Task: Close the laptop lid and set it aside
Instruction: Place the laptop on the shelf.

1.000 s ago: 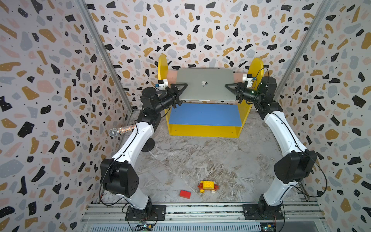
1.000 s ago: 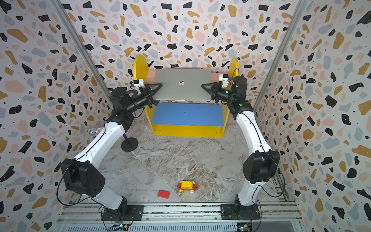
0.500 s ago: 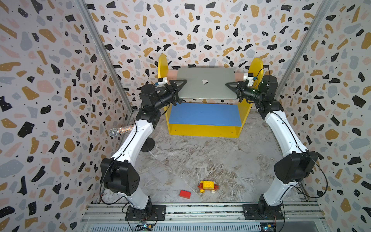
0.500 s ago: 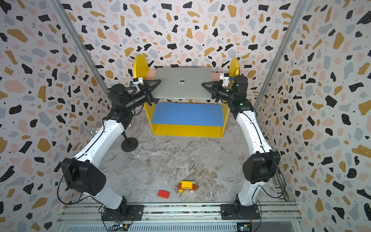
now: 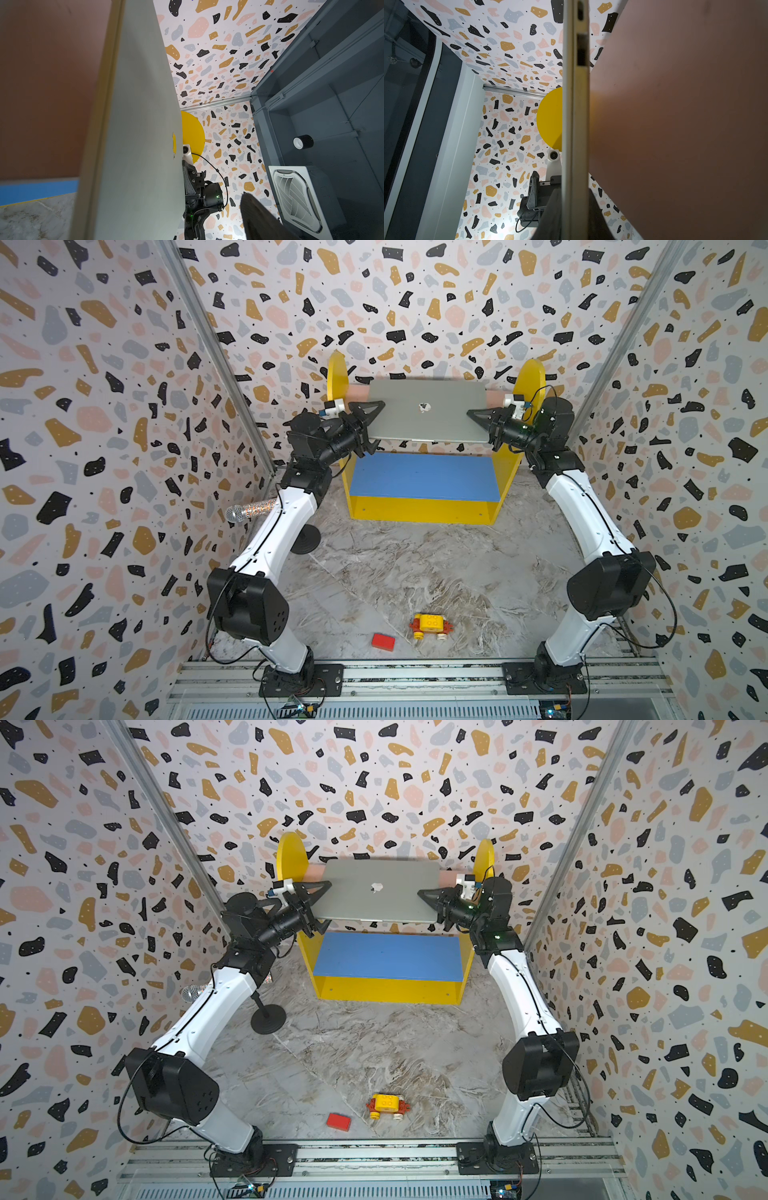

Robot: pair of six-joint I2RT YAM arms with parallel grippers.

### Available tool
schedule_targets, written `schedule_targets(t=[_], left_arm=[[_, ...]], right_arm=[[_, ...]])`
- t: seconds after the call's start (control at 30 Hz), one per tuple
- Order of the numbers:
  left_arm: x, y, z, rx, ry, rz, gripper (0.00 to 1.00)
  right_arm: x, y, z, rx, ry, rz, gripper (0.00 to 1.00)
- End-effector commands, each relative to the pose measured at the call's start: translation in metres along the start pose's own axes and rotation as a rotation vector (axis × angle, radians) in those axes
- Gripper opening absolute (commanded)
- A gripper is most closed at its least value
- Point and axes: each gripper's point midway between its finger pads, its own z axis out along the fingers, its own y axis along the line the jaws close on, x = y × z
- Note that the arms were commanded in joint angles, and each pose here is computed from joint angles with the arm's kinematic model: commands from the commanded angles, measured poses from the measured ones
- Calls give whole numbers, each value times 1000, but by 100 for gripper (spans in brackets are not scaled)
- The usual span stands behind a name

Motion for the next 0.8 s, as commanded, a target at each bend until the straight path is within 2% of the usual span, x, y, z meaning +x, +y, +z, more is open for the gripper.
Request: schedule_targets(t=[0.0, 0.77], left_arm=[[-6, -69, -23, 154, -56, 137, 82], [0, -66, -45, 102, -95, 120, 91]], right_arm=[[-42, 54, -36, -104, -259, -136, 0], [-61, 59, -52, -57, -394, -89, 0]])
